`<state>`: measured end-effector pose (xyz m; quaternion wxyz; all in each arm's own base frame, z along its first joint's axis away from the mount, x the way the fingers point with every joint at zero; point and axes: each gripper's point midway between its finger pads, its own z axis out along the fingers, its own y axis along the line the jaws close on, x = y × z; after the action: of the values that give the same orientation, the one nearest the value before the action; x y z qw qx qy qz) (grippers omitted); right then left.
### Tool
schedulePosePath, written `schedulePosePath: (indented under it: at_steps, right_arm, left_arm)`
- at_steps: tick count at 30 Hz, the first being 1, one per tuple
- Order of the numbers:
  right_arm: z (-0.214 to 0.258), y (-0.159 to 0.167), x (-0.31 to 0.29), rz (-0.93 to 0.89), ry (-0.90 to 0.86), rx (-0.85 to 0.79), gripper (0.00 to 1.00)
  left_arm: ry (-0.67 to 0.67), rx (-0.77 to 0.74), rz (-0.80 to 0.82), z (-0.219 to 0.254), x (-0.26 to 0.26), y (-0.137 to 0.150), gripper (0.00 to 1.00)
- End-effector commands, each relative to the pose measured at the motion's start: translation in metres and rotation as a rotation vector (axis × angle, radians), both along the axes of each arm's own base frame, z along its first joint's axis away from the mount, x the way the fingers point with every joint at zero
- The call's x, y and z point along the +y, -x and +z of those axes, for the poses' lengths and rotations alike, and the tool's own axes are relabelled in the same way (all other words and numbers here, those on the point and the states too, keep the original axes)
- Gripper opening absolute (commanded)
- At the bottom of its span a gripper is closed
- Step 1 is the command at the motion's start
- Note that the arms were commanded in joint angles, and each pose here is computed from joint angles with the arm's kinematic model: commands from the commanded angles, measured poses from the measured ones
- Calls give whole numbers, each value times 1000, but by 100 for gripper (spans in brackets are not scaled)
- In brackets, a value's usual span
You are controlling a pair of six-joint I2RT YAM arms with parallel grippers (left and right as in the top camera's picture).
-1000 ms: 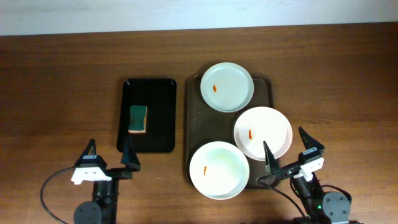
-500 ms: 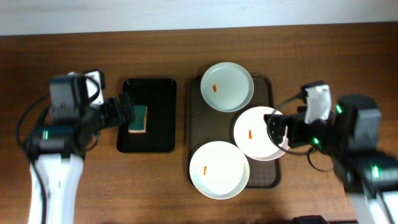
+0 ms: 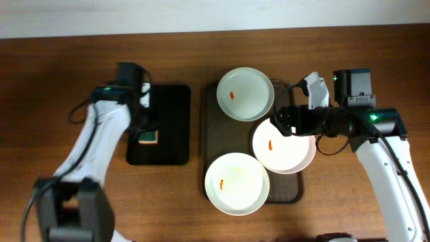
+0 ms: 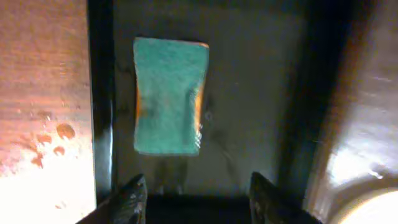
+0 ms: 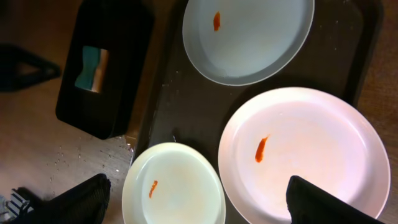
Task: Clean dirty plates on tray and stack at the side
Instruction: 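Move left gripper to the sponge and right gripper to the top plate, then grasp the green sponge with the left gripper and lift it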
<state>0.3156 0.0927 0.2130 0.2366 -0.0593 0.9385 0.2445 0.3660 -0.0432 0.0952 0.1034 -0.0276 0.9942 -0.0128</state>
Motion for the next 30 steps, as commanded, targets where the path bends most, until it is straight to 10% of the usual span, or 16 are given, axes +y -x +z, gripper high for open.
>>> schedulePosePath:
  at_steps: [1, 6, 9, 22, 30]
  right_arm:
    - [9, -3, -3, -10, 7, -23, 91]
    - [9, -3, -3, -10, 7, -19, 90]
    - [8, -2, -3, -10, 7, -19, 90]
    - [8, -2, -3, -10, 7, -14, 88]
    - [8, -1, -3, -10, 8, -11, 88]
  left_arm:
    - [-188, 47, 8, -38, 23, -13, 41]
    - [-200, 111, 16, -87, 27, -21, 28]
    - [-149, 124, 7, -100, 18, -22, 0]
    - [-38, 4, -33, -26, -9, -30, 0]
    - [-39, -1, -33, -66, -8, -25, 61]
